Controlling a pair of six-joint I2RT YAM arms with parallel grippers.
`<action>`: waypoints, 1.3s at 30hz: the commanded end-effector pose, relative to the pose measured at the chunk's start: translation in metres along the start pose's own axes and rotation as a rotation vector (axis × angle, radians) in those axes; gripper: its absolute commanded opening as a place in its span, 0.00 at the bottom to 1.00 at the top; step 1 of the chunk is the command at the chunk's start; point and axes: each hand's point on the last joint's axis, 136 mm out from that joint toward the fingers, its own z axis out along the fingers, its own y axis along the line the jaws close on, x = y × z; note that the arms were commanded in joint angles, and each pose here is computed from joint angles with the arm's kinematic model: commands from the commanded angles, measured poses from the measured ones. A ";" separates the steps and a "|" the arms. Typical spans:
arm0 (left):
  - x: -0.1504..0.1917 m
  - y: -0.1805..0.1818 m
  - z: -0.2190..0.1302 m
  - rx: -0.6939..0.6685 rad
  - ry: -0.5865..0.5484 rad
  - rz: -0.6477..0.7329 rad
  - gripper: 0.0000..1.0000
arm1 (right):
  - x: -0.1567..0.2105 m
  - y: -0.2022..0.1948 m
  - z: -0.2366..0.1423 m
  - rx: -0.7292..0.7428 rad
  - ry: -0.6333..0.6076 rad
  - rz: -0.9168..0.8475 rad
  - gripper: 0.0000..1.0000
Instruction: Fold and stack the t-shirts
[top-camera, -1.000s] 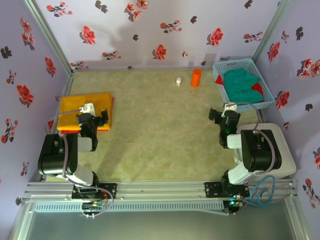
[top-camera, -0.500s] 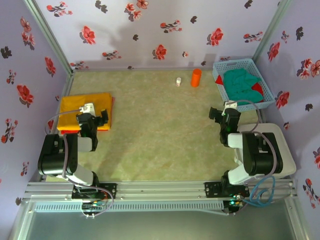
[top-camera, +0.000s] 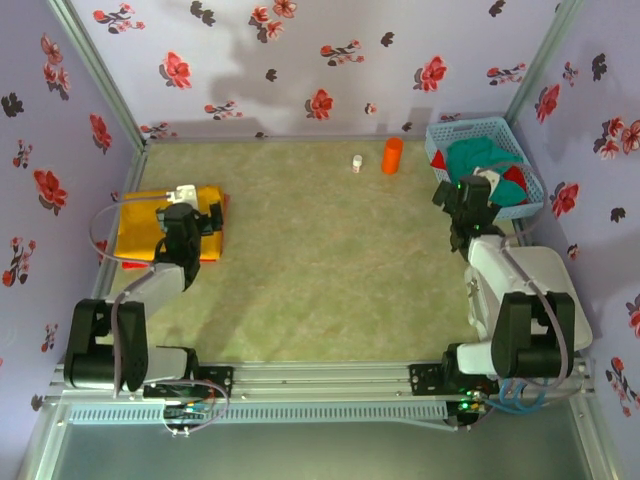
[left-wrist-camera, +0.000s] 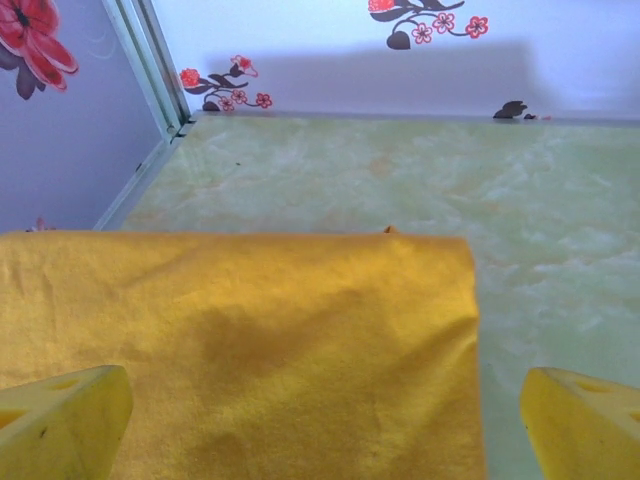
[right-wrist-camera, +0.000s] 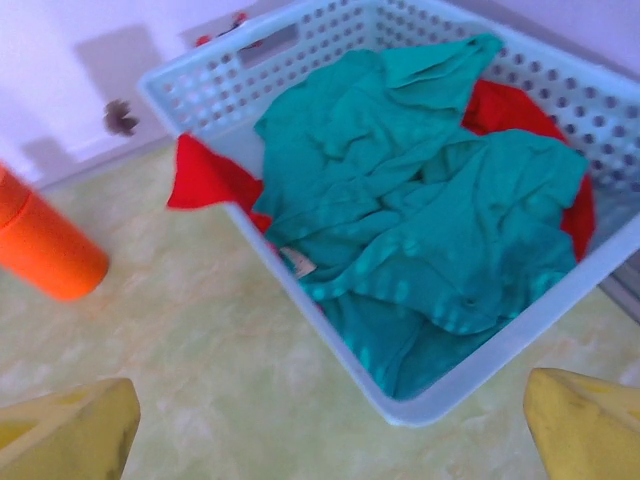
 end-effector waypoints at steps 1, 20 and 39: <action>0.005 -0.003 -0.009 -0.017 0.105 -0.027 0.98 | 0.017 -0.022 0.002 0.168 0.190 0.058 0.99; 0.010 -0.082 -0.058 0.251 0.372 -0.076 0.93 | -0.013 -0.034 0.079 0.289 0.409 0.229 0.88; 0.026 -0.090 -0.070 0.294 0.388 -0.089 0.93 | 0.035 -0.040 0.167 0.331 0.579 0.285 0.72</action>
